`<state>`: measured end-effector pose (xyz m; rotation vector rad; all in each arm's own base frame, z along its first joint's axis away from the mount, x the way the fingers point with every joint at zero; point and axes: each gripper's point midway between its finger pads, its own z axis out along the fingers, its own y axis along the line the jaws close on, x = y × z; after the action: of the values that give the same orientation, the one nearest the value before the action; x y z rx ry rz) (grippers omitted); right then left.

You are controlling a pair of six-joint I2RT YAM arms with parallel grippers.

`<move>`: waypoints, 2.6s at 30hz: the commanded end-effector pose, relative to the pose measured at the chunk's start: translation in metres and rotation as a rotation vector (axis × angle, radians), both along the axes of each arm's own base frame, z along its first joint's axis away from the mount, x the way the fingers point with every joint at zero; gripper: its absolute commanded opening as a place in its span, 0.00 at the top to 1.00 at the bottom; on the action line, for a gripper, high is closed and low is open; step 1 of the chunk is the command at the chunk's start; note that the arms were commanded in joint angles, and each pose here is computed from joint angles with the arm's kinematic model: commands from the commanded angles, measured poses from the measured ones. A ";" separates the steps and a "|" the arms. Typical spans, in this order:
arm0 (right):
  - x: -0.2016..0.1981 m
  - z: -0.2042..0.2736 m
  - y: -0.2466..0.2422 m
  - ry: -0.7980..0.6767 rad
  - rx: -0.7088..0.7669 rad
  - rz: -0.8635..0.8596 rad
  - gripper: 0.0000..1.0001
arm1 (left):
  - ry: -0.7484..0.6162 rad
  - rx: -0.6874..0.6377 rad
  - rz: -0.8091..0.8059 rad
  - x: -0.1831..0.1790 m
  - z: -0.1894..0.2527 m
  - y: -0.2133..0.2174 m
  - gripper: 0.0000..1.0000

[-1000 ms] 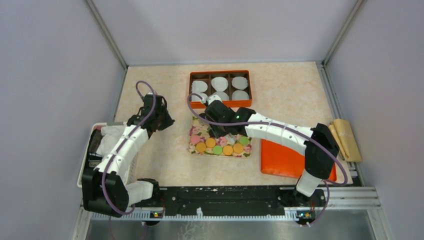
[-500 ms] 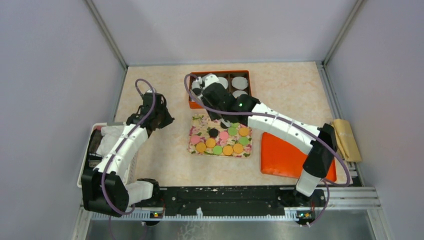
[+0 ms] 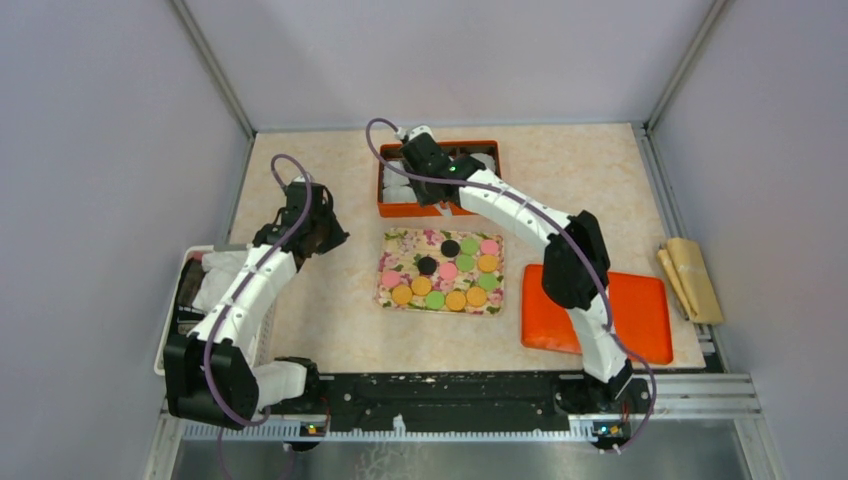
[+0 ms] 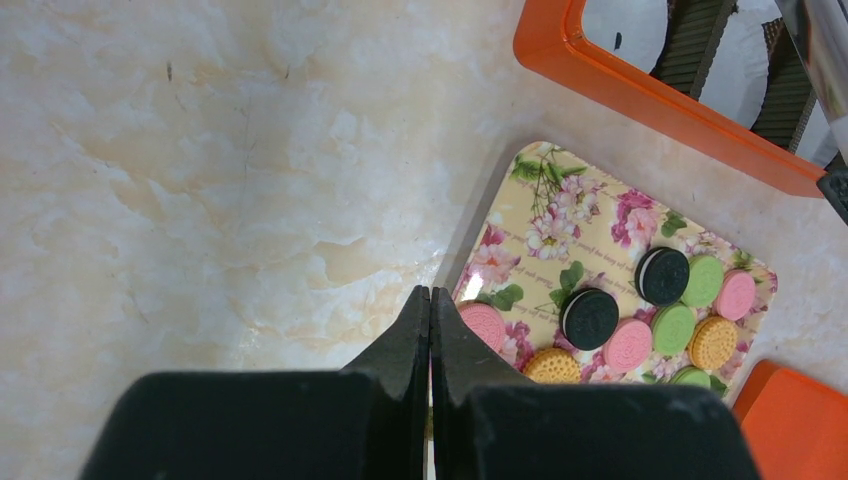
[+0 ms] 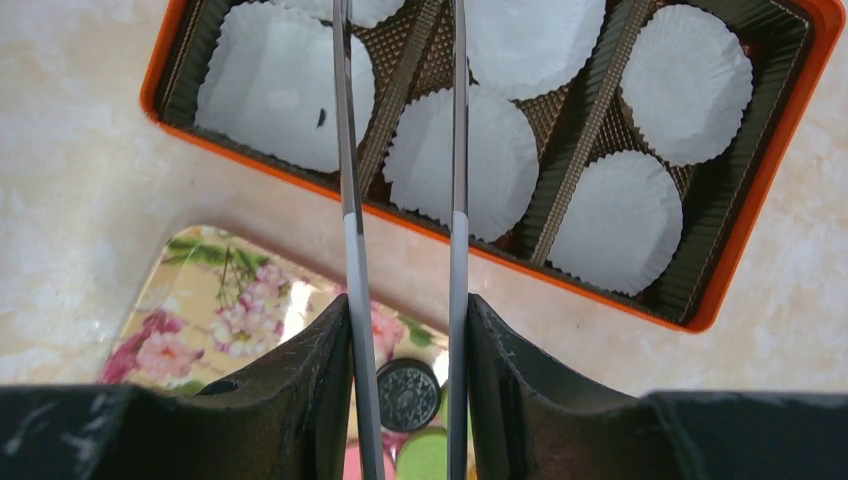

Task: Pack the cookies

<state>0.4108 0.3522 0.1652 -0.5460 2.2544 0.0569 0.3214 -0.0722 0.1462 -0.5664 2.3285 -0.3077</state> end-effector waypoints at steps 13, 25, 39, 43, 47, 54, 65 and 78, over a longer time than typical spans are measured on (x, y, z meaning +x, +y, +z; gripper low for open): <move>0.035 0.011 0.024 -0.025 0.051 0.047 1.00 | -0.050 0.006 0.015 0.007 0.016 0.004 1.00; 0.036 -0.003 0.028 -0.001 0.033 0.063 0.84 | -0.053 0.009 0.020 0.006 0.018 0.005 1.00; 0.042 0.007 0.029 -0.034 0.037 0.059 0.68 | -0.060 0.006 0.013 0.007 0.020 0.004 1.00; 0.044 0.008 0.028 -0.043 0.032 0.052 0.61 | -0.059 0.005 0.012 0.007 0.020 0.004 1.00; 0.046 0.013 0.030 -0.057 0.045 0.054 0.58 | -0.062 0.006 0.009 0.007 0.021 0.004 1.00; 0.045 0.014 0.029 -0.058 0.051 0.044 0.58 | -0.070 0.010 0.009 0.006 0.022 0.005 1.00; -0.011 0.075 0.002 -0.112 0.101 0.059 0.59 | -0.083 0.002 0.008 0.009 0.026 0.003 1.00; -0.147 0.053 -0.040 0.006 0.146 0.102 0.59 | -0.049 -0.054 -0.035 0.010 0.015 -0.011 1.00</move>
<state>0.2868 0.3242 0.2175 -0.6619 2.1949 0.2140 0.3210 -0.0745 0.1486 -0.5558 2.3273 -0.3267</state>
